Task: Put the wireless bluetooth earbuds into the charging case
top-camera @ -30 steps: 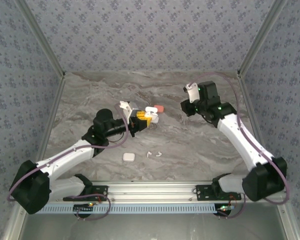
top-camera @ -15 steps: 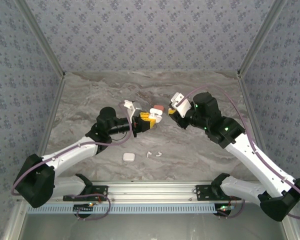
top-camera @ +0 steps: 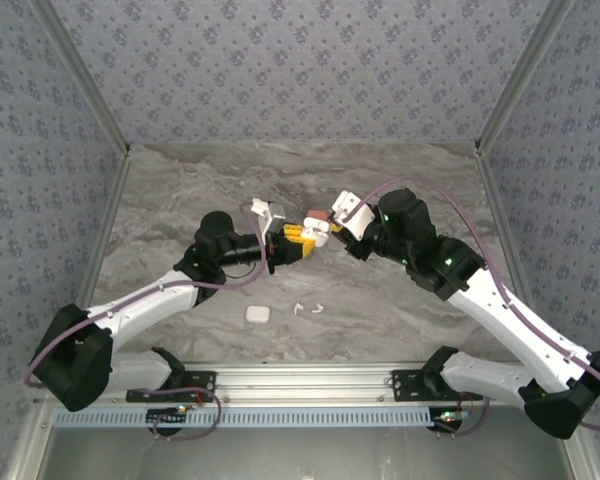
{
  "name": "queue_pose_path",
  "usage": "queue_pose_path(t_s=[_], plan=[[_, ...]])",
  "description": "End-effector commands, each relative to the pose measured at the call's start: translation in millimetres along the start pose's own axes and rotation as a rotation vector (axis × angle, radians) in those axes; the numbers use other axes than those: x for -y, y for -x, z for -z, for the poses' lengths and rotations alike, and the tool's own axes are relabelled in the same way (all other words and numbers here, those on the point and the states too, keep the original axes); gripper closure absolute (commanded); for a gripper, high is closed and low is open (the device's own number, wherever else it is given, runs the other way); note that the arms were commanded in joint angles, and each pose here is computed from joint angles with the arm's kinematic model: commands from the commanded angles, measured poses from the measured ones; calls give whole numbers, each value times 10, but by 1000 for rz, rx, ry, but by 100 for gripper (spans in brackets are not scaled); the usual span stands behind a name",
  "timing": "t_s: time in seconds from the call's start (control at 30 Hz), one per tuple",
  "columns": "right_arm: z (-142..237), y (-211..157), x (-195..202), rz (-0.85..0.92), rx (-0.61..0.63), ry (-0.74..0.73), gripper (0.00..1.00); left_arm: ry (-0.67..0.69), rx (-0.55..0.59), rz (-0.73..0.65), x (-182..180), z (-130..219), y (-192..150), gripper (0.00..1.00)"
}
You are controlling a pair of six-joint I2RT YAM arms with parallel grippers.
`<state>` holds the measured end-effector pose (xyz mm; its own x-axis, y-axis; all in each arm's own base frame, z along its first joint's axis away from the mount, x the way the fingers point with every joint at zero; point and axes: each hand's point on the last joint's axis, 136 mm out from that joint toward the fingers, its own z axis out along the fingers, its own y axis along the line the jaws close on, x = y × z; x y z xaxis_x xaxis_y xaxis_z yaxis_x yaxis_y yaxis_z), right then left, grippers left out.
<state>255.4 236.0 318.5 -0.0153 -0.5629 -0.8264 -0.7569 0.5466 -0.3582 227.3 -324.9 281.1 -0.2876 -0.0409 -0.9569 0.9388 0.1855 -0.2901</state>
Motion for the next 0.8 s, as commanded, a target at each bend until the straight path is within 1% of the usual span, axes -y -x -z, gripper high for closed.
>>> queue_pose_path(t_s=[0.0,0.3,0.77], plan=[[15,118,14,21,33,-5,79,-56,51,-51,137,-27,242,100],[-86,49,-58,6,17,21,80,-66,51,-54,153,-39,246,100],[-113,-43,-205,-4,-10,81,80,-61,55,-55,150,-41,251,100]])
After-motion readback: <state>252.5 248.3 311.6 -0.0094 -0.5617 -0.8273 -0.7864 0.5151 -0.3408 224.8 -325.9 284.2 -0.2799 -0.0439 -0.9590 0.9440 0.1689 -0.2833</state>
